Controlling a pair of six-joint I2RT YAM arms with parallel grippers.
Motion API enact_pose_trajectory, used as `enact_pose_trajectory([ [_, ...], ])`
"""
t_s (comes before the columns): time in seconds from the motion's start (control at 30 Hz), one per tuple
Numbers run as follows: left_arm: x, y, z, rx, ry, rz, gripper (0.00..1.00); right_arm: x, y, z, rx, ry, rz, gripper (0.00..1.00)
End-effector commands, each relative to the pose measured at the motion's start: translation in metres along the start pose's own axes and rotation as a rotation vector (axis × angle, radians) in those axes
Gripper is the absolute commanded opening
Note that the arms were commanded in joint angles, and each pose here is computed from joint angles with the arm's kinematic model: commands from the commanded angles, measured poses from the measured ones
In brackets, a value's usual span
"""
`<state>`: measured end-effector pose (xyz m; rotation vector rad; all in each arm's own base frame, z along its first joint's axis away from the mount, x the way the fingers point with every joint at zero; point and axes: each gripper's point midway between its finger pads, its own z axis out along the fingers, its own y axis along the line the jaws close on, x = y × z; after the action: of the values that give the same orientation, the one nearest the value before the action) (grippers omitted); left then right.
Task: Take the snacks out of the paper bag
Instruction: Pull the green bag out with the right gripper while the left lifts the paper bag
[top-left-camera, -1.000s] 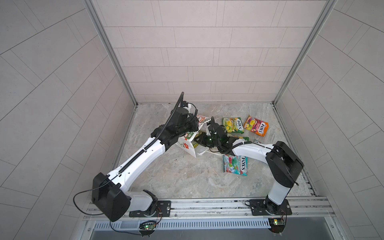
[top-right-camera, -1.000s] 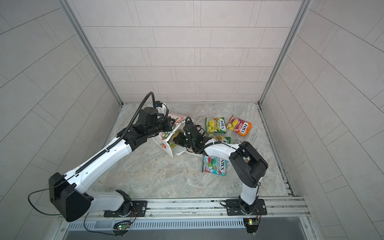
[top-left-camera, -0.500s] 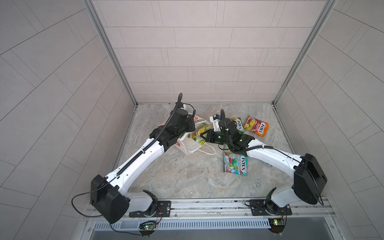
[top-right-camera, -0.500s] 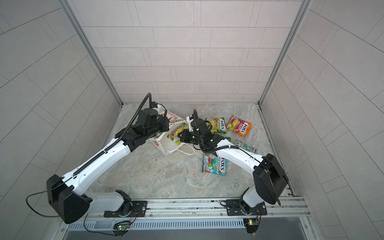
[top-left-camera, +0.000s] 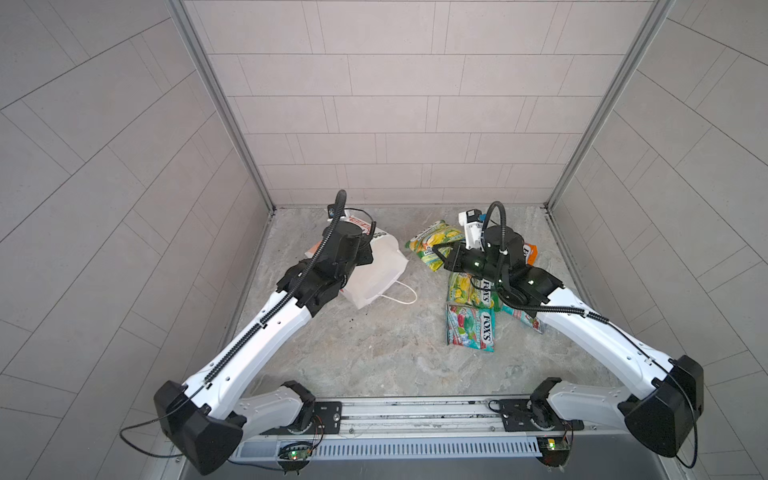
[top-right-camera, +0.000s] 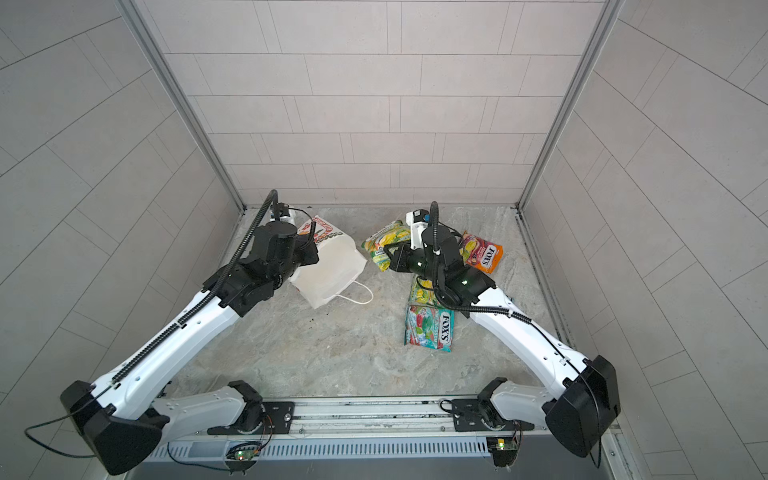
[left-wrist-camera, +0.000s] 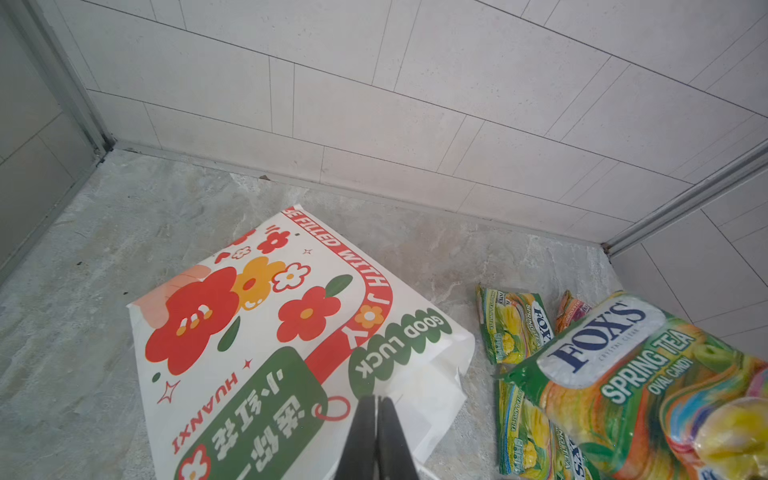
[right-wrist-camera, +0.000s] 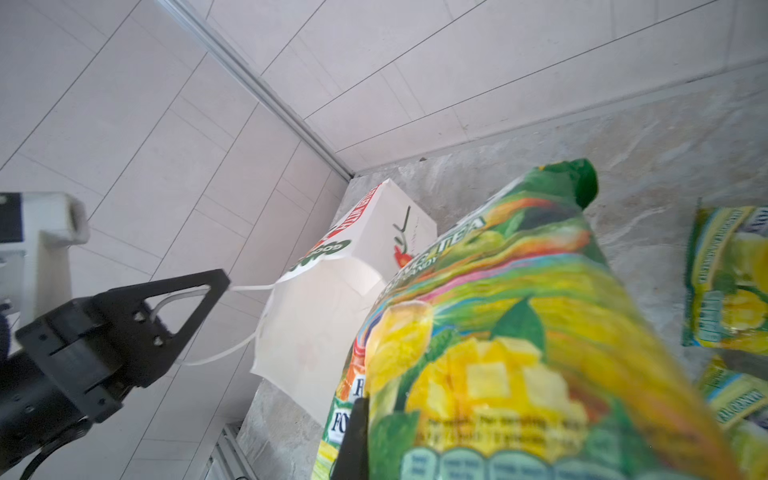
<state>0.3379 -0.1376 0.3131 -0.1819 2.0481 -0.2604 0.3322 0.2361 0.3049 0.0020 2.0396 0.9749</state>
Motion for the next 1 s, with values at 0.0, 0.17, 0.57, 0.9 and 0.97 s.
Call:
enact_pose_trajectory([
  [0.0,0.000,0.017,-0.008,-0.065,-0.020,0.032,0.00,-0.005,-0.014,-0.013,0.033,-0.020,-0.014,0.00],
  [0.17,-0.007,0.019,-0.017,-0.060,-0.044,0.023,0.00,0.017,-0.038,-0.007,0.073,0.090,-0.018,0.00],
  [0.57,-0.015,0.017,-0.025,-0.041,-0.066,0.009,0.00,0.086,-0.073,0.045,0.029,0.356,0.008,0.00],
  [0.9,-0.011,0.014,-0.026,-0.010,-0.056,-0.008,0.00,0.069,-0.094,0.107,0.016,0.393,-0.019,0.00],
  [0.97,-0.009,0.013,-0.025,-0.004,-0.051,-0.010,0.00,0.065,-0.096,0.120,-0.007,0.406,-0.016,0.00],
])
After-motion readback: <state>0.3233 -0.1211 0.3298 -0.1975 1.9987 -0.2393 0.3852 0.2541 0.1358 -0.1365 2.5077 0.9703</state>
